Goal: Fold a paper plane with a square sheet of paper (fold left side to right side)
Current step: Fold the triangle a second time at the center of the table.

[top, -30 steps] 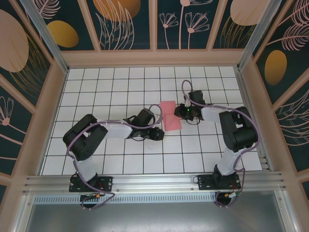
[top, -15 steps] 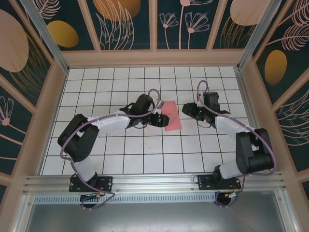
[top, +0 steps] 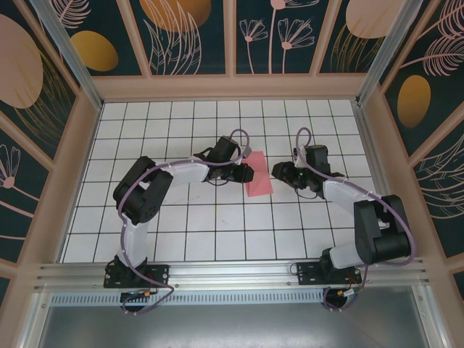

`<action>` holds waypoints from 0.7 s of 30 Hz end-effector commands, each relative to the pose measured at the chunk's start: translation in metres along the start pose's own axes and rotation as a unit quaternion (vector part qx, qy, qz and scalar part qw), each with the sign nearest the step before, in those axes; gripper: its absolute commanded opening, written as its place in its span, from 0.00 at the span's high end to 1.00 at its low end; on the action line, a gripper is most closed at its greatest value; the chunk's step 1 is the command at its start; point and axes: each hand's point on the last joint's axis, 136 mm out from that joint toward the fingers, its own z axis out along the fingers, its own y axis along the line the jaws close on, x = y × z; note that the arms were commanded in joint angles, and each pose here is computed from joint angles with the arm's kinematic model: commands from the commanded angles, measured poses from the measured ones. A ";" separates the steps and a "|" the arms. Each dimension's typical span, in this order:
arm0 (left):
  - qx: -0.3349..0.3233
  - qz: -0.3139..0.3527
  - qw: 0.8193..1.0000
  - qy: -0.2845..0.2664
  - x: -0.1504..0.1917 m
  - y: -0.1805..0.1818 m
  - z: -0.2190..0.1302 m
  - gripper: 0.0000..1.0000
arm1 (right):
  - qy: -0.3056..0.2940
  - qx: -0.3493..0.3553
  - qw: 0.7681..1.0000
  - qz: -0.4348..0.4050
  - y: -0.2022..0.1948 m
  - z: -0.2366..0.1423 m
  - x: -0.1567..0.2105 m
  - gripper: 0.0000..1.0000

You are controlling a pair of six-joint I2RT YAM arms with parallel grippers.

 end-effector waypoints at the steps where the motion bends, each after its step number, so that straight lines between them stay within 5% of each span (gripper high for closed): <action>1: -0.001 -0.010 1.000 -0.017 -0.005 0.005 -0.013 0.83 | 0.010 -0.030 0.999 0.005 0.009 0.010 0.006 0.55; 21: -0.016 -0.013 0.999 -0.028 -0.004 0.009 -0.025 0.84 | 0.052 -0.069 0.996 0.015 0.024 0.069 0.000 0.54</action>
